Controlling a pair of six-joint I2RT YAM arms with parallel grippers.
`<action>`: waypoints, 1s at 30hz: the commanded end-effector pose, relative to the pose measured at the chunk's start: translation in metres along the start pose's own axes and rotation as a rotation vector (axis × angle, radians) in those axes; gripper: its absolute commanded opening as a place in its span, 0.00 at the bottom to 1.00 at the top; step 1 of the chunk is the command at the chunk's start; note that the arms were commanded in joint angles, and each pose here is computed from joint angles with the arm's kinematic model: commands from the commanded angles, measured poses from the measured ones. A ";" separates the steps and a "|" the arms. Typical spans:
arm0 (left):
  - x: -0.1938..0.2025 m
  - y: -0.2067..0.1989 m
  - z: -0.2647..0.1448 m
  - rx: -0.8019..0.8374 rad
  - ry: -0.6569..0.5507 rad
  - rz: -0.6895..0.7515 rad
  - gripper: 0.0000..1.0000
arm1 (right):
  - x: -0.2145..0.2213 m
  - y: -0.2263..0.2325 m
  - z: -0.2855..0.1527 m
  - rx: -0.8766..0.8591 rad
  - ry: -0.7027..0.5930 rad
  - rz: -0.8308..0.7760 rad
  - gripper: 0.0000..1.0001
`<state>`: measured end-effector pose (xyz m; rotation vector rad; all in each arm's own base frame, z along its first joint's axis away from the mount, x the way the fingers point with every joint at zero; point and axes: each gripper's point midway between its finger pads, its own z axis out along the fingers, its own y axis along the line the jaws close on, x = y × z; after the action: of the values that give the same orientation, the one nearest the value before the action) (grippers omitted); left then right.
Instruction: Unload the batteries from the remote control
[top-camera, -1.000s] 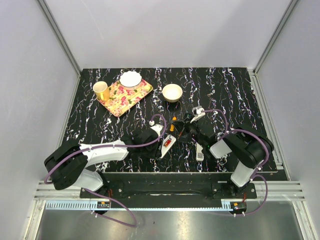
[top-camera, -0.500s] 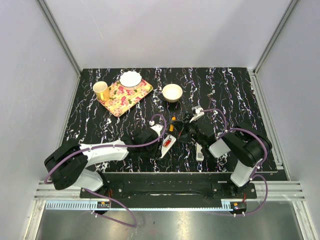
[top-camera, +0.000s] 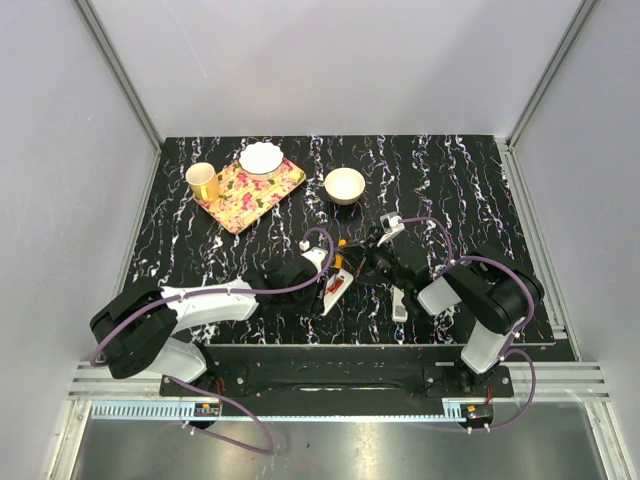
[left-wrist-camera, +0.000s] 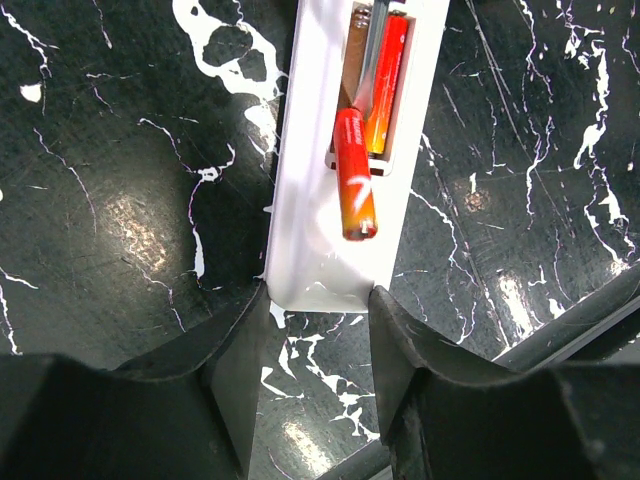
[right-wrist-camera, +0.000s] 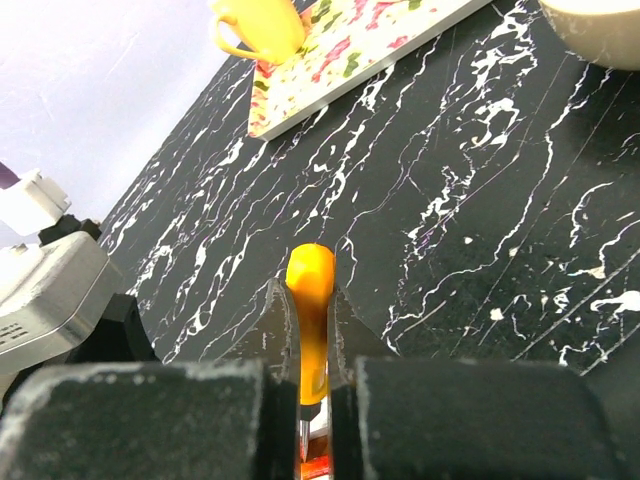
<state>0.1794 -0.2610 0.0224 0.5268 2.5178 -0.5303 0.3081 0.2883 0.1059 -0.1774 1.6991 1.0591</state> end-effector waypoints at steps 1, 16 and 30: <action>0.022 0.027 0.008 -0.111 0.064 0.027 0.20 | -0.039 0.038 0.006 -0.158 -0.133 0.011 0.00; 0.018 0.027 0.005 -0.112 0.050 0.027 0.22 | -0.046 0.052 0.004 -0.209 -0.140 0.051 0.00; -0.018 0.016 -0.012 -0.099 -0.051 0.036 0.61 | -0.052 0.062 0.007 -0.240 -0.143 0.062 0.00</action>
<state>0.1821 -0.2515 0.0231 0.5253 2.5141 -0.4684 0.2976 0.3041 0.1175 -0.1646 1.7100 1.2123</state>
